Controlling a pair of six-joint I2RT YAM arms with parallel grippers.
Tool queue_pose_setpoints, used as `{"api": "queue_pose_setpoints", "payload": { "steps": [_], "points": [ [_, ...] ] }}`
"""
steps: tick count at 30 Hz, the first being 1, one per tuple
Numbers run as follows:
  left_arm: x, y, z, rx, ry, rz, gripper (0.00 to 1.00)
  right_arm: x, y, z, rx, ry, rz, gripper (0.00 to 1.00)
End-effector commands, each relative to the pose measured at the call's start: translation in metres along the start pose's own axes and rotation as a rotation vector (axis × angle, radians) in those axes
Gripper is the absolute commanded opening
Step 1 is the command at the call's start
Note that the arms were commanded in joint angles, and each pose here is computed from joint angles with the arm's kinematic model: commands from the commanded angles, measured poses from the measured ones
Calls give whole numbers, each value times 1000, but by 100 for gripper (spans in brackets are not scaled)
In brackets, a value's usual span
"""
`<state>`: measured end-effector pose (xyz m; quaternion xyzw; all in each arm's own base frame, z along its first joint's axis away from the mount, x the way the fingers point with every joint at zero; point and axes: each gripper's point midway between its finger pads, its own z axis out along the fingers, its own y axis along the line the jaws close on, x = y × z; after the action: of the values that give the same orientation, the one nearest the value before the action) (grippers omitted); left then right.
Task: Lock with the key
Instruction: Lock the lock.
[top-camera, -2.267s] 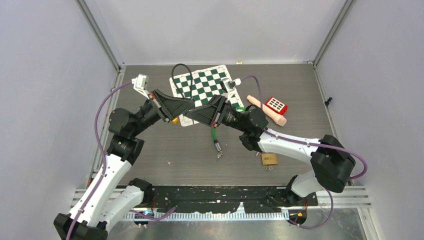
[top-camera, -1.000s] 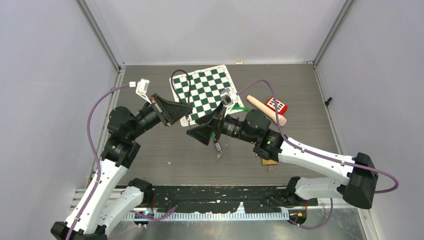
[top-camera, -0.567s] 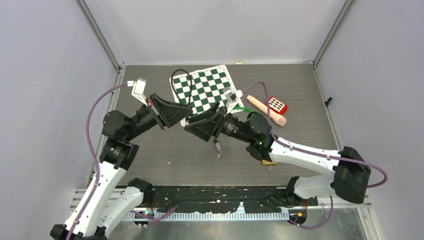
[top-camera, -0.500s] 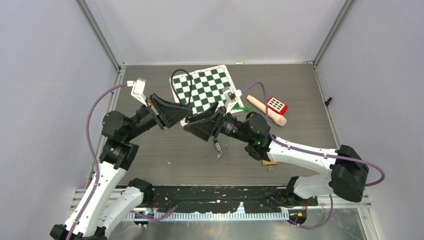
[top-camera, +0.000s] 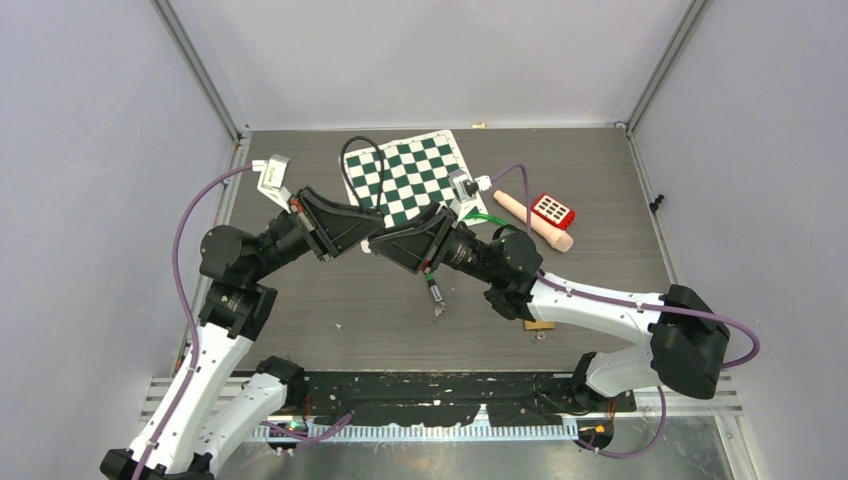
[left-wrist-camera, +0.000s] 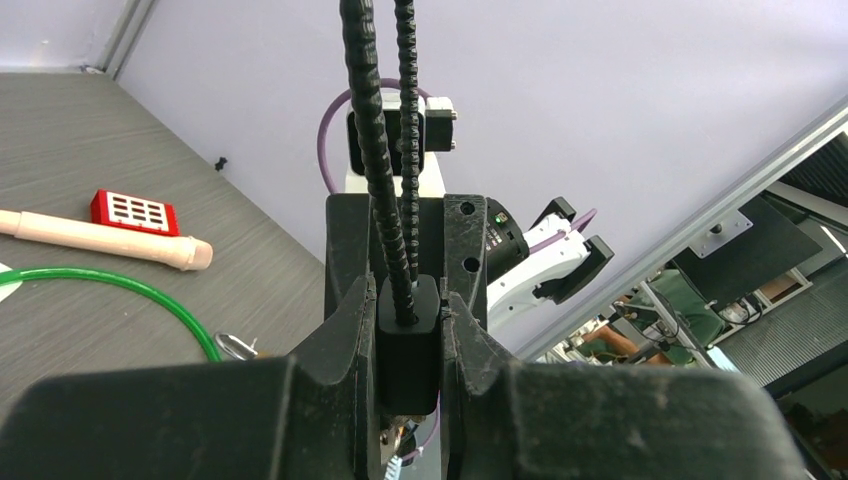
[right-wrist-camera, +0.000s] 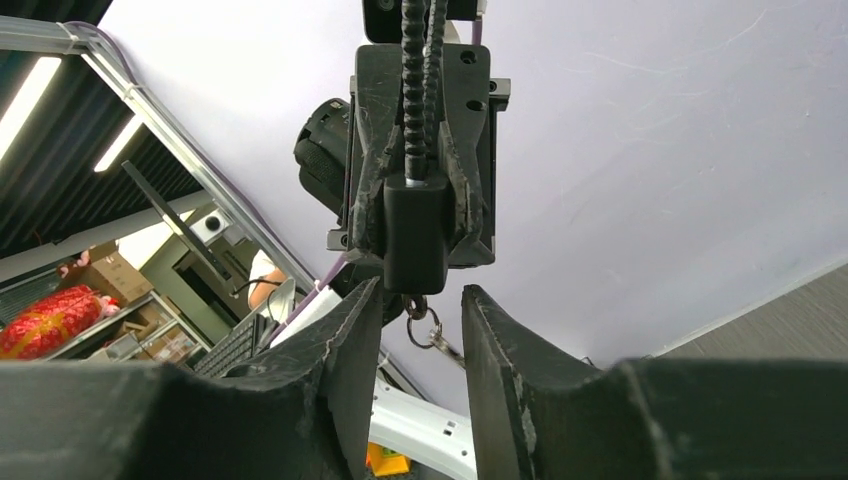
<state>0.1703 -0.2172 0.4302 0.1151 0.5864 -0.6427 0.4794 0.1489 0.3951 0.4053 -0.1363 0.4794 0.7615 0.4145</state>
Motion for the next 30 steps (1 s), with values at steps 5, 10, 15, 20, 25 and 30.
{"api": "queue_pose_setpoints", "payload": {
  "steps": [5, 10, 15, 20, 25, 30],
  "points": [
    [-9, -19, -1, 65, -35, 55, 0, -8, 7, 7, -38, -29, -15, 22],
    [-9, -17, -1, 57, -36, 60, 0, -7, -1, 8, 7, -26, -15, 7],
    [-11, -1, -3, -33, -53, 105, 0, -12, -33, 5, 203, -34, -51, 5],
    [-19, 27, -14, -220, -79, 230, 0, -20, -71, -13, 483, 8, -179, 5],
    [-20, 41, -14, -271, -85, 236, 0, -21, -87, -18, 603, 57, -256, 6],
    [-19, 45, -14, -280, -77, 244, 0, -9, -63, -12, 454, 145, -263, 66]
  ]
}}
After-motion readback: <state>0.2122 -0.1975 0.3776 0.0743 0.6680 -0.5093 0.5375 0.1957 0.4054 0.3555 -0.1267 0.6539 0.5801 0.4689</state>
